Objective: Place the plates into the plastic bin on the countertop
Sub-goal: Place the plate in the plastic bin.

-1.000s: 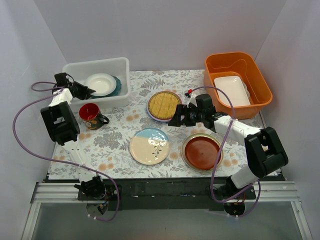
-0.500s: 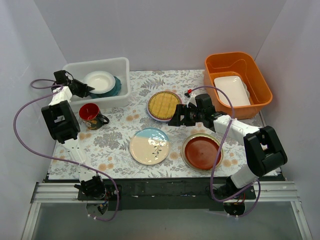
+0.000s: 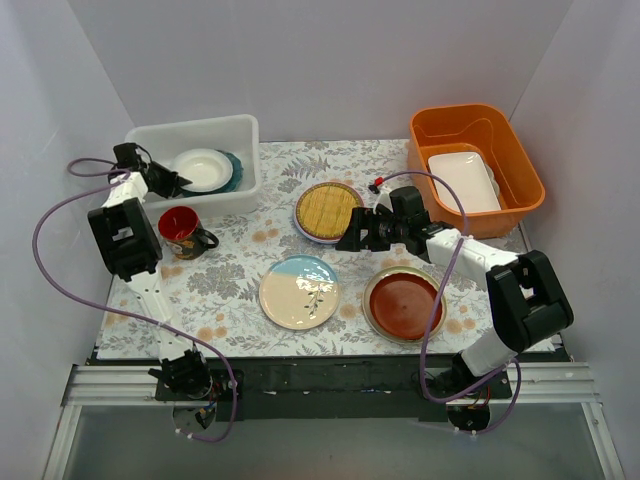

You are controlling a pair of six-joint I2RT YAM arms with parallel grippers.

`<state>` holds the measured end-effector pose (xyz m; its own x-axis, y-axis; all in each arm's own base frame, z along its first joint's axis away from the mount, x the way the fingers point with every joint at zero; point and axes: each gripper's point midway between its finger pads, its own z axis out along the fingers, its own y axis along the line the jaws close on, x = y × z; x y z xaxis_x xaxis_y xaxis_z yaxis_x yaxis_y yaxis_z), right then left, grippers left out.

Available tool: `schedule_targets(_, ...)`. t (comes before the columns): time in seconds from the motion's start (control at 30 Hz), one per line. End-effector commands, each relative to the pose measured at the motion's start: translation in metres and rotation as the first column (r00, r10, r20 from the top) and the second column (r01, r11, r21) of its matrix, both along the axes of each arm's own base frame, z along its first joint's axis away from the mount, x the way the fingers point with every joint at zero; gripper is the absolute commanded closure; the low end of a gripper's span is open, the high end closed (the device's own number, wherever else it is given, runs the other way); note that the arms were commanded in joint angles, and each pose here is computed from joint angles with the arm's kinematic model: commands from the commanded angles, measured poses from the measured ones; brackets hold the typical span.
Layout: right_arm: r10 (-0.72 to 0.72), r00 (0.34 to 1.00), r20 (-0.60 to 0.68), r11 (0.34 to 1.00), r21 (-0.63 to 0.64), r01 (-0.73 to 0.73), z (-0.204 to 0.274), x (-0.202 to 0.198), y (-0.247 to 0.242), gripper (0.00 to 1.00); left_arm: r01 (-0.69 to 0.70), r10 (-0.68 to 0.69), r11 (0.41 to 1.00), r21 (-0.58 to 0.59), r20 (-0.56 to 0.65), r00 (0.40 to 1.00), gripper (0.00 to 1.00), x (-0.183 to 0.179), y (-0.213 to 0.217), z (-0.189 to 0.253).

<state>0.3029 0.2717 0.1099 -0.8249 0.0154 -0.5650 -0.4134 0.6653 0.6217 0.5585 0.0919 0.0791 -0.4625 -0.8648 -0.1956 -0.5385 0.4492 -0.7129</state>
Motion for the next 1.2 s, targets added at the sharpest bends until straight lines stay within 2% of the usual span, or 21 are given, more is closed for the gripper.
schedule_targets(0.0, 0.014, 0.999, 0.044, 1.0, 0.02, -0.014, 0.014, 0.01, 0.006, 0.09, 0.036, -0.038, 0.999, 0.023, 0.096, 0.995, 1.0, 0.018, -0.004, 0.036)
schedule_targets(0.17, 0.014, 0.999, 0.044, 1.0, 0.02, -0.014, 0.014, 0.01, 0.006, 0.09, 0.045, -0.048, 0.999, 0.03, 0.09, 0.995, 1.0, 0.019, -0.007, 0.034)
schedule_targets(0.3, 0.013, 0.999, 0.047, 1.0, 0.019, -0.014, 0.014, 0.011, 0.006, 0.09, 0.046, -0.049, 0.998, 0.034, 0.095, 0.994, 0.92, 0.02, -0.006, 0.036)
schedule_targets(0.33, 0.014, 0.999, 0.044, 1.0, 0.02, -0.014, 0.014, 0.01, 0.006, 0.09, 0.047, -0.05, 0.998, 0.034, 0.095, 0.994, 0.89, 0.02, -0.007, 0.037)
schedule_targets(0.4, 0.016, 0.999, 0.045, 1.0, 0.022, -0.017, 0.014, 0.01, 0.006, 0.09, 0.051, -0.055, 0.998, 0.039, 0.1, 0.993, 0.68, 0.021, -0.007, 0.04)
schedule_targets(0.47, 0.017, 0.999, 0.046, 1.0, 0.022, -0.018, 0.015, 0.01, 0.006, 0.09, 0.048, -0.052, 0.998, 0.042, 0.102, 0.993, 0.51, 0.021, -0.006, 0.042)
schedule_targets(0.6, 0.016, 0.999, 0.049, 1.0, 0.024, -0.017, 0.016, 0.01, 0.006, 0.09, 0.045, -0.052, 0.997, 0.067, 0.107, 0.993, 0.36, 0.021, -0.005, 0.049)
schedule_targets(0.77, 0.02, 0.999, 0.048, 0.999, 0.029, -0.021, 0.017, 0.009, 0.007, 0.09, 0.034, -0.048, 0.993, 0.113, 0.124, 0.991, 0.28, 0.019, -0.004, 0.065)
schedule_targets(0.93, 0.018, 0.999, 0.048, 0.999, 0.029, -0.019, 0.018, 0.009, 0.006, 0.09, 0.022, -0.038, 0.987, 0.161, 0.1, 0.994, 0.16, 0.015, -0.003, 0.074)
schedule_targets(1.1, 0.019, 0.998, 0.053, 0.999, 0.033, -0.021, 0.021, 0.008, 0.006, 0.09, 0.021, -0.038, 0.963, 0.269, 0.06, 0.997, 0.04, 0.013, -0.003, 0.087)
schedule_targets(1.17, 0.018, 0.998, 0.056, 0.999, 0.033, -0.02, 0.022, 0.008, 0.006, 0.09, 0.005, -0.029, 0.938, 0.347, 0.063, 0.998, 0.02, 0.015, 0.001, 0.097)
